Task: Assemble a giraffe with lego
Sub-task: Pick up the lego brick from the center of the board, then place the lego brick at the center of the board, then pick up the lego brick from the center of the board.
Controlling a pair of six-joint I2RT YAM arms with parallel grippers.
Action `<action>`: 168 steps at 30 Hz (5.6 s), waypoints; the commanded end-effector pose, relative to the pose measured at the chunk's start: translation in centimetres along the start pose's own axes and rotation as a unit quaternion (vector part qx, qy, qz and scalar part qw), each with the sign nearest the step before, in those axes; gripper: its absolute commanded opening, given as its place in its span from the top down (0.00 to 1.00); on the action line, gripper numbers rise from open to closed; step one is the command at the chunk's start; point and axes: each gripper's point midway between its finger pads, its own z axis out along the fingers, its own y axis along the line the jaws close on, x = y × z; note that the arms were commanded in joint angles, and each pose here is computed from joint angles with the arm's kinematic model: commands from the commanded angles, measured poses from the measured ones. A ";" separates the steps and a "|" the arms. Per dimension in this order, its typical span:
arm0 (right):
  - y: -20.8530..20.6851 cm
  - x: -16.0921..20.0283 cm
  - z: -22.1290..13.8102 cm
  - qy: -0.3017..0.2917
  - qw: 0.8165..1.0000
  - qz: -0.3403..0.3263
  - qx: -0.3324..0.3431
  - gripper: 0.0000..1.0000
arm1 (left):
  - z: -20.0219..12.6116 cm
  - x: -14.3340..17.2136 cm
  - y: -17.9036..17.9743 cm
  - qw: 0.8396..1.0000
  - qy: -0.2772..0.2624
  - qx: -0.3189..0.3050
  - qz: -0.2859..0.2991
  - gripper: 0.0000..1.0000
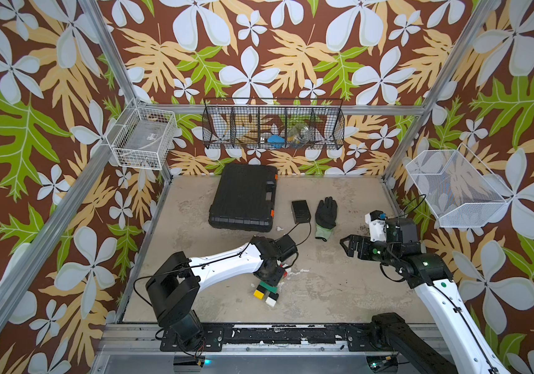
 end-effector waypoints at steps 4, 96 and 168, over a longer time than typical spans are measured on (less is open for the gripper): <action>0.4 0.5 -0.6 0.016 1.000 0.016 -0.007 0.00 | -6.6 -5.7 -1.7 0.989 -0.140 0.052 -0.023 0.77; -1.6 10.3 -7.3 0.082 0.972 0.215 0.054 0.00 | -0.3 -4.8 -8.3 0.827 -0.561 0.043 0.024 0.28; 1.2 1.4 0.2 0.069 0.997 0.011 -0.031 0.00 | 5.8 -2.0 -2.2 0.973 -0.178 0.067 0.131 0.69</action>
